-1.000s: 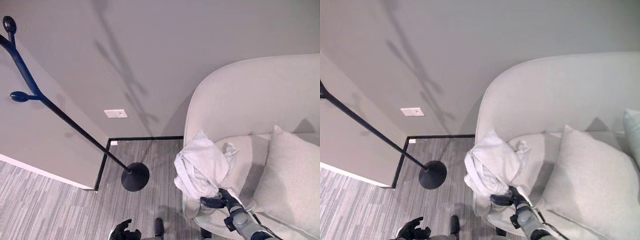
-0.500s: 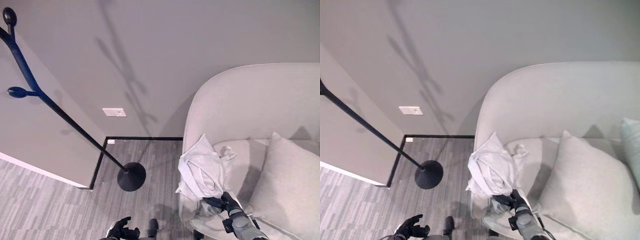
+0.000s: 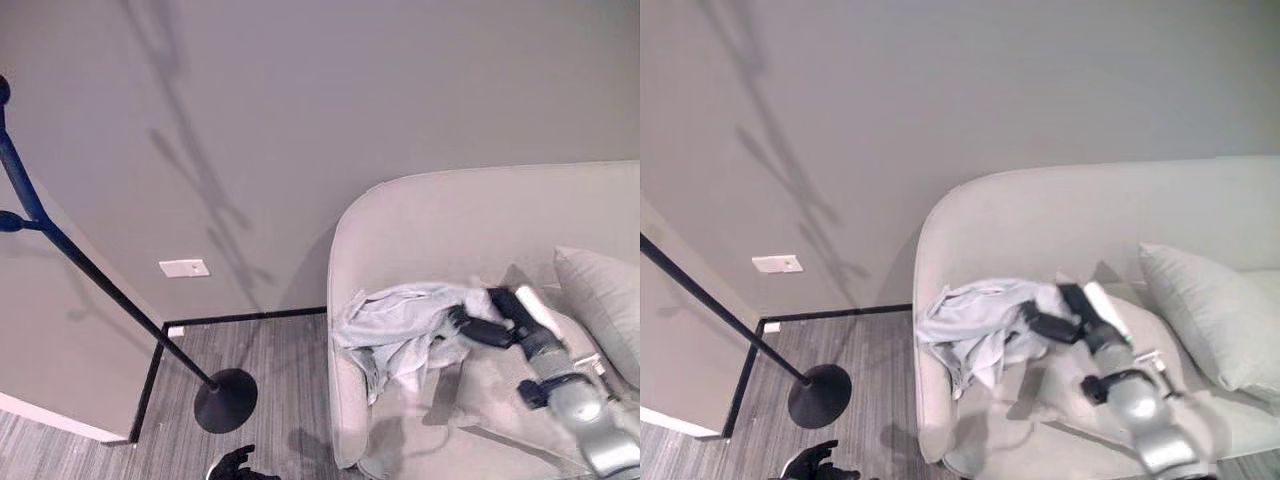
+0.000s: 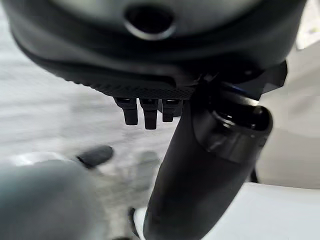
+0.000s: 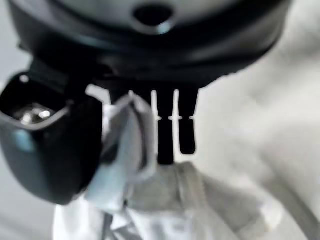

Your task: Hang the clothes on the sofa on the clothes rack.

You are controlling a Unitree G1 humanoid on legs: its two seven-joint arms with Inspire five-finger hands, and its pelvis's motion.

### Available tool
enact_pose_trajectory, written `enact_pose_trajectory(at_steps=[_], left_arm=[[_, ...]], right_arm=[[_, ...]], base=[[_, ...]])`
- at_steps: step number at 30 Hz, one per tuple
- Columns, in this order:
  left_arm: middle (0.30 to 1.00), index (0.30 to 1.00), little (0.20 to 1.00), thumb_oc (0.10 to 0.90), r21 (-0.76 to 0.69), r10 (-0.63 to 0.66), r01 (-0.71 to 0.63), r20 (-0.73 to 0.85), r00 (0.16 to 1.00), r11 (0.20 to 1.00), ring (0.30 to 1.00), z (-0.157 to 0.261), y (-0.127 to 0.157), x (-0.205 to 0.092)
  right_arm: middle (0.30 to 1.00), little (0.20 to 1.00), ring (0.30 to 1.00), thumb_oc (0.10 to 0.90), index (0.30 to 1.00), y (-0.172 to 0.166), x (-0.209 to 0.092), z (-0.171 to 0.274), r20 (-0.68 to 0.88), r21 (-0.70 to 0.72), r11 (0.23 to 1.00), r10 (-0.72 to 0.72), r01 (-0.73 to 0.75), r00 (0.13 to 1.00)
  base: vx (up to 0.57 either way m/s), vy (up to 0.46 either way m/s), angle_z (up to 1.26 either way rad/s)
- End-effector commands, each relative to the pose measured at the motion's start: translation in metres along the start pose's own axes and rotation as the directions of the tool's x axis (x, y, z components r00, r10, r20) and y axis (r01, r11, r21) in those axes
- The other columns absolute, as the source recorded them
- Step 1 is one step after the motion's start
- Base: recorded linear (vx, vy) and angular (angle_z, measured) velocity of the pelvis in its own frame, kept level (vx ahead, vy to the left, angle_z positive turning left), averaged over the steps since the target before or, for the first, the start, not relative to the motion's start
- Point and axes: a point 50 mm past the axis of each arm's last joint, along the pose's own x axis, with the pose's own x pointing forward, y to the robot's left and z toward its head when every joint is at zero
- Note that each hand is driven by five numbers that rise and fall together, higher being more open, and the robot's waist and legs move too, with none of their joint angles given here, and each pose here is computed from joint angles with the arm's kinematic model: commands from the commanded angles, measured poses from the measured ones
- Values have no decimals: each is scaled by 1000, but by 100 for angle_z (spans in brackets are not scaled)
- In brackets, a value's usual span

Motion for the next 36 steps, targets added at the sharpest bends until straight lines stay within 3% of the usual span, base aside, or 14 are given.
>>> enact_pose_trajectory(at_steps=[1,4,7,8,10,12,16,17,18,19,25,26,36], left_arm=[[900,900,900,800,-47,-41,54,242,969,997,900,61,-5,6],[900,900,900,800,-40,-53,73,359,932,997,900,86,-2,0],[900,900,900,800,-41,-53,72,359,932,997,900,86,-2,0],[900,900,900,800,-11,-70,86,485,872,996,900,114,1,-11],[900,900,900,800,24,-82,83,561,824,996,900,135,1,-18],[900,900,900,800,79,-84,40,694,715,996,900,169,2,-36],[900,900,900,800,167,-91,-97,843,530,981,900,213,-10,-60],[900,900,900,800,167,-91,-98,843,530,981,900,213,-10,-60],[900,900,900,800,203,-158,-72,902,403,976,900,239,-43,-77],[900,900,900,800,228,-190,-57,906,379,972,900,244,-53,-81],[900,900,900,800,258,-234,-24,909,346,966,900,249,-65,-87],[900,900,900,800,370,-394,139,880,263,919,900,255,-108,-105],[900,900,900,800,367,-392,140,882,263,920,900,256,-108,-105]], right_arm=[[300,300,300,400,300,-51,27,69,333,-17,985,-154,169,930],[300,300,300,400,300,-69,30,84,390,-29,975,-192,221,901],[300,300,300,400,300,-69,31,84,390,-29,975,-192,220,901],[300,300,300,400,300,-82,34,98,438,-7,967,-227,256,870],[300,300,300,400,300,-88,35,107,471,14,962,-248,274,847],[300,300,300,400,300,-91,34,121,523,41,955,-270,292,808],[300,300,300,400,300,-93,28,141,606,107,946,-307,307,734],[300,300,300,400,300,-93,28,141,606,107,946,-307,307,734],[300,300,300,400,300,-88,24,163,681,182,946,-318,269,659],[300,300,300,400,300,-87,24,168,695,198,946,-321,258,644],[300,300,300,400,300,-86,24,176,715,218,944,-326,246,619],[300,300,300,400,300,-76,26,200,764,261,948,-318,181,561],[300,300,300,400,300,-76,27,201,766,260,949,-316,180,560]], base=[[0,0,0],[0,0,0],[0,0,0],[0,0,0],[0,0,0],[1,-5,2],[0,0,0],[-6,-38,0],[-9,-31,-3],[-8,-30,-4],[-7,-1,-3],[-10,2,-19],[2,1,-3]])
